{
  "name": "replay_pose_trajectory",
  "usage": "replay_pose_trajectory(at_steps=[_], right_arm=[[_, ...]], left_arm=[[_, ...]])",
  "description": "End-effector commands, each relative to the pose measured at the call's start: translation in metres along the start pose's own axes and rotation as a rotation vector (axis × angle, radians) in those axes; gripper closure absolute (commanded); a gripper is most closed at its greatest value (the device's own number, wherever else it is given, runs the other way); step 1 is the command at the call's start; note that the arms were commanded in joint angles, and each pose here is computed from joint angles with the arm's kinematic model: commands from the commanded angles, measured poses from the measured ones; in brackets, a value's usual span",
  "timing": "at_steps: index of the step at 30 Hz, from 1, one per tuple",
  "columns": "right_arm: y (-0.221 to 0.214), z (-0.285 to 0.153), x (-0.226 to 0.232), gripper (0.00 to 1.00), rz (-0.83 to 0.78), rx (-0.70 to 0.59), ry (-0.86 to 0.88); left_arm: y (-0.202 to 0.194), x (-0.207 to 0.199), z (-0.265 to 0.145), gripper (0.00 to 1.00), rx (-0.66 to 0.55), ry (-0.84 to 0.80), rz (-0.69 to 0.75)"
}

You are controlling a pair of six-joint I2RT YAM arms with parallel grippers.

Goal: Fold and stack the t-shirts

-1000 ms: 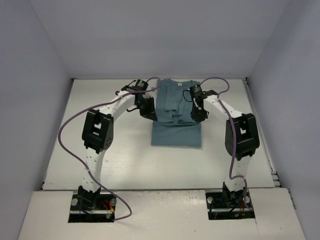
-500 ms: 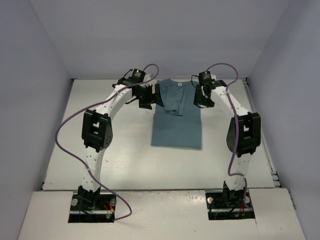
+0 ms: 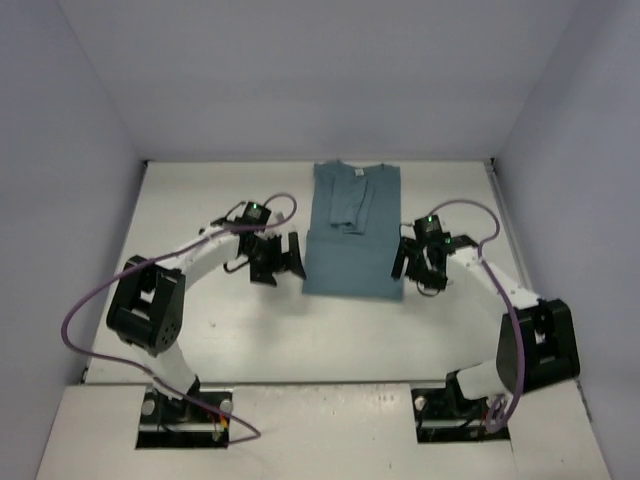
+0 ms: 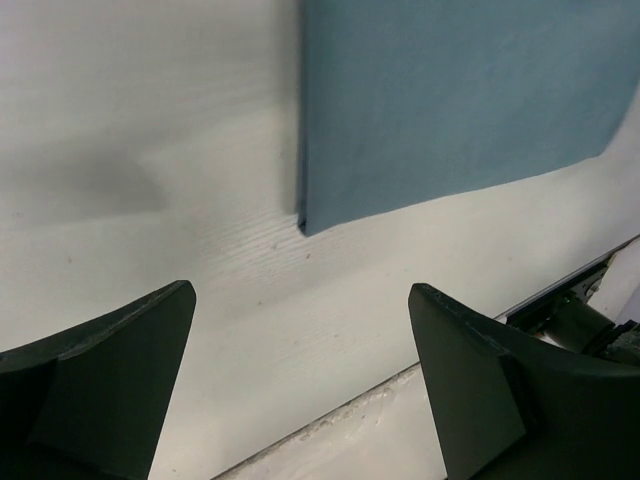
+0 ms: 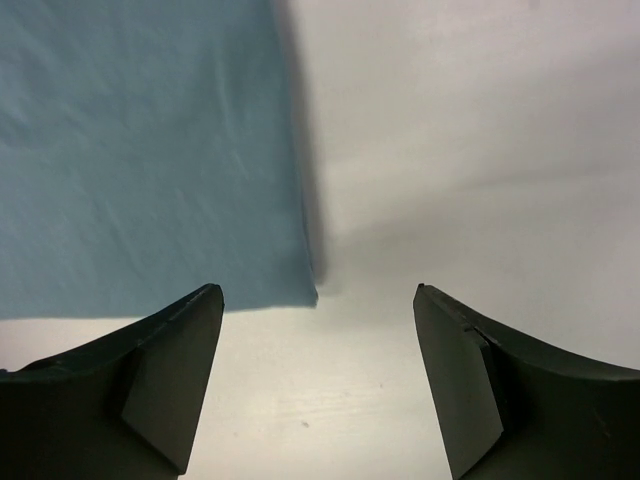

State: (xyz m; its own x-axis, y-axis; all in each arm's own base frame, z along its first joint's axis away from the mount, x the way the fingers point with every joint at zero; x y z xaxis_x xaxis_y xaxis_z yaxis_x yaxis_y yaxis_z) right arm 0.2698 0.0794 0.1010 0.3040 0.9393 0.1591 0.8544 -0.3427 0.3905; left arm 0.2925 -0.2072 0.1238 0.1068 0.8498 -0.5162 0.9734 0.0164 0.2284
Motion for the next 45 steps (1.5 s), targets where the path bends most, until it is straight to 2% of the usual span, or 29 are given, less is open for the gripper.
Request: replay_pose_trajectory(at_steps=[1, 11, 25, 35, 45], right_arm=[[-0.01, -0.001, 0.007, 0.25, 0.137, -0.061, 0.107], [-0.039, 0.017, 0.007, 0.26, 0.215, -0.015, 0.18], [-0.06, 0.035, 0.007, 0.39, 0.253, 0.054, 0.209], [-0.074, 0.04, -0.001, 0.44, 0.301, 0.077, 0.187], [-0.079, 0.044, -0.004, 0.53, 0.306, 0.094, 0.17]], left_arm=[[0.01, -0.017, 0.001, 0.13, -0.137, -0.096, -0.069], [-0.005, -0.02, 0.035, 0.14, -0.094, -0.054, -0.077], [-0.005, -0.018, 0.054, 0.39, -0.074, -0.043, -0.104], [-0.02, -0.011, 0.069, 0.43, -0.018, -0.02, -0.126], [-0.034, -0.001, 0.075, 0.56, 0.02, 0.005, -0.142]])
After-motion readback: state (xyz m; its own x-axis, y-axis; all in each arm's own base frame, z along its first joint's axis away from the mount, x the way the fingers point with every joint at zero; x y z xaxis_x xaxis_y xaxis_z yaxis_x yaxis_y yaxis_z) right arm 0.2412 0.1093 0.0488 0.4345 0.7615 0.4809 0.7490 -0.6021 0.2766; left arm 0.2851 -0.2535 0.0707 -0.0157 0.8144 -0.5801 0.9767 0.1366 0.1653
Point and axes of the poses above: each gripper's point midway between its finger pads, its own z axis out along the fingers, its own x axis along the line the jaws close on, y = z × x, the point moved 4 cm from there along -z, back along the fingers, and after that the axes turned 4 degrees about z, right-handed, at the moved point
